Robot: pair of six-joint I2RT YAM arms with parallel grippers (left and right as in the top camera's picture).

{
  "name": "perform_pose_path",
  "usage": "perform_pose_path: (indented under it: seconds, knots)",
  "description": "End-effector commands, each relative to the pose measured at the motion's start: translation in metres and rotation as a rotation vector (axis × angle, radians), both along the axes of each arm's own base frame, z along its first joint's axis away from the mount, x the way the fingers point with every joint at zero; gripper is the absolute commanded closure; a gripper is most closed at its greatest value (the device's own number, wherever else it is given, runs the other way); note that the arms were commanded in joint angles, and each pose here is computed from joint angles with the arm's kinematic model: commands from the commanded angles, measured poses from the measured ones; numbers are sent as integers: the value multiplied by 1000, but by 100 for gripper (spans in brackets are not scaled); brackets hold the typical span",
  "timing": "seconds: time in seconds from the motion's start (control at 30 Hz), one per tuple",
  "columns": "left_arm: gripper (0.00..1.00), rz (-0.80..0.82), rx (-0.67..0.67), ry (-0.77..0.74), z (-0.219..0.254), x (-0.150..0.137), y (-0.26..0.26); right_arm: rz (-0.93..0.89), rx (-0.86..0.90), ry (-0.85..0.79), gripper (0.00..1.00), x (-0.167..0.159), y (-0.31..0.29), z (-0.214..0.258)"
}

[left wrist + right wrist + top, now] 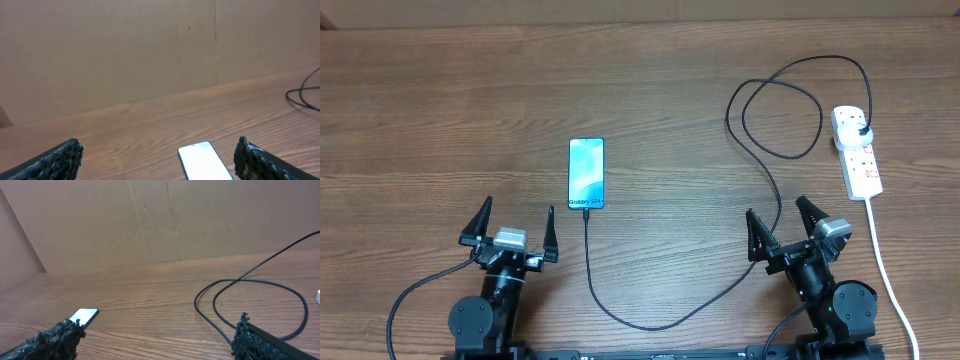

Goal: Plug charger to phone and switch on socket

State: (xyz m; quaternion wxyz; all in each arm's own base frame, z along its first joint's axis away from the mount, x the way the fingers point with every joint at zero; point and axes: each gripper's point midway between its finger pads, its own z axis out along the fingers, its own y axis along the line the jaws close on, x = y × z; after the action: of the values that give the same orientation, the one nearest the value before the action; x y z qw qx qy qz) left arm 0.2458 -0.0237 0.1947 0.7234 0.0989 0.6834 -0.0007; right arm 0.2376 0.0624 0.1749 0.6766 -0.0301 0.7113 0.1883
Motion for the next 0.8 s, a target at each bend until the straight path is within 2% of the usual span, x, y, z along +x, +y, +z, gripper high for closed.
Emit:
perform_pose_path:
  seconds: [0.0,0.2,0.77]
  knots:
    - [0,14,48,0,-9,0,2,-13,-1,-5,0,1,-2,-2]
    - [0,10,45,108,-36,-1,2,-13,-1,-5,0,1,-2,-2]
    - [0,9,42,104,-35,-1,1,-13,-1,-5,0,1,-2,-2]
